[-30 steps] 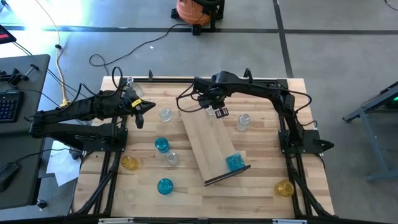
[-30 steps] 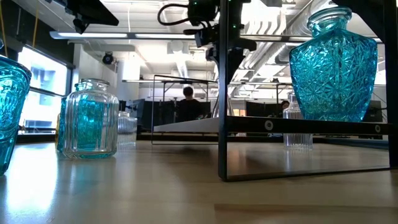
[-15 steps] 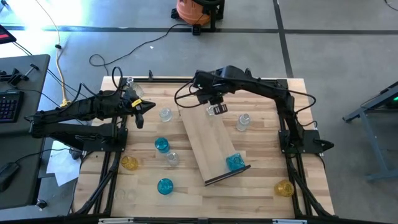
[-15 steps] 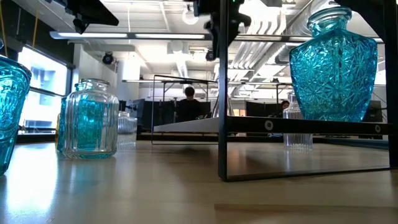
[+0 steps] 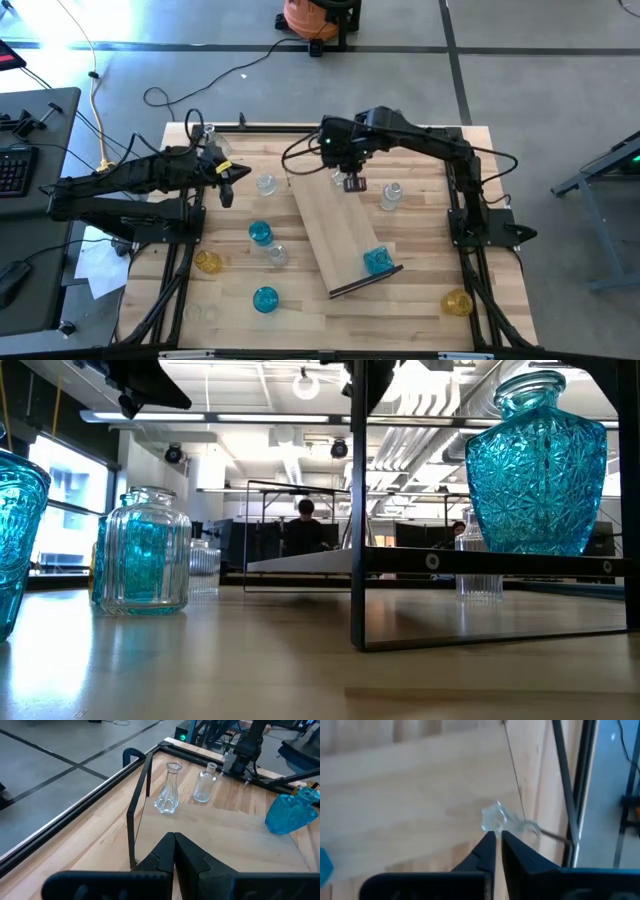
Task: Sort vases onto shelf
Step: Put the transparent crystal vase on the shelf
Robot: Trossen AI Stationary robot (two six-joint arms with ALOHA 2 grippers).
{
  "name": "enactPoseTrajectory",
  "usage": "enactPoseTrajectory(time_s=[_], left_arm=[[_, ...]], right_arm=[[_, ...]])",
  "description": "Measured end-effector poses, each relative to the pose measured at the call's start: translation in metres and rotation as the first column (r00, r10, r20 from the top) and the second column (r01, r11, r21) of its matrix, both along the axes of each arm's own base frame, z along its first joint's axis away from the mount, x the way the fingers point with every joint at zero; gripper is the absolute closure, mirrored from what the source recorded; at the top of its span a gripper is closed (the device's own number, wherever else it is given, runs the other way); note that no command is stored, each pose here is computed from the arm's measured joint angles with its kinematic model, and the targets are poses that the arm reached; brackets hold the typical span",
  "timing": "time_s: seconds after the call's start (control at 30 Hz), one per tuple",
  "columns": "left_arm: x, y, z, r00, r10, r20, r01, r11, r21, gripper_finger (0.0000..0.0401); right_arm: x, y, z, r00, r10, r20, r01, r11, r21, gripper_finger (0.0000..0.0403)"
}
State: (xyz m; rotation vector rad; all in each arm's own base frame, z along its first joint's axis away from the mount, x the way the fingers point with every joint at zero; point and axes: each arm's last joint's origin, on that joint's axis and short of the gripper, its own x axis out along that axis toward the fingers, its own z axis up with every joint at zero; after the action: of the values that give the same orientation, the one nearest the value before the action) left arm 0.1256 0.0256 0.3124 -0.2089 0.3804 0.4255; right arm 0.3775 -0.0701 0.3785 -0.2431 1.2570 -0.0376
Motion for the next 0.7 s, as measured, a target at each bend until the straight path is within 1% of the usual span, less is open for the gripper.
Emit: enactPoseTrajectory(time_s=[0.13, 0.23, 0.4, 0.53, 0.6, 0.7], left_arm=[[0.007, 0.001, -0.004, 0.999, 0.0, -0.034, 0.0, 1.0, -0.005, 0.0398], [0.011, 0.002, -0.006, 0.998, 0.0, -0.056, 0.0, 1.0, -0.008, 0.0398], [0.015, 0.001, -0.009, 0.997, -0.009, -0.076, 0.008, 1.0, -0.011, 0.0398], [0.015, -0.003, -0.008, 0.997, -0.035, -0.075, 0.035, 0.999, -0.008, 0.0398], [0.015, -0.004, -0.008, 0.996, -0.046, -0.075, 0.047, 0.999, 0.008, 0.0398], [0.016, -0.005, -0.007, 0.995, -0.062, -0.077, 0.064, 0.997, 0.035, 0.0398]], right_arm=[[0.005, 0.005, 0.001, 0.997, -0.052, 0.051, 0.051, 0.998, 0.02, 0.0393], [0.006, 0.01, 0.002, 0.991, -0.112, 0.068, 0.11, 0.994, 0.02, 0.0401], [0.008, 0.031, 0.002, 0.978, -0.19, 0.081, 0.197, 0.977, -0.085, 0.0402], [0.006, 0.047, 0.001, 0.966, -0.245, 0.086, 0.255, 0.96, -0.119, 0.0402], [0.005, 0.054, 0.002, 0.952, -0.287, 0.104, 0.301, 0.94, -0.161, 0.0403], [0.001, 0.059, 0.005, 0.925, -0.351, 0.144, 0.376, 0.9, -0.222, 0.0403]])
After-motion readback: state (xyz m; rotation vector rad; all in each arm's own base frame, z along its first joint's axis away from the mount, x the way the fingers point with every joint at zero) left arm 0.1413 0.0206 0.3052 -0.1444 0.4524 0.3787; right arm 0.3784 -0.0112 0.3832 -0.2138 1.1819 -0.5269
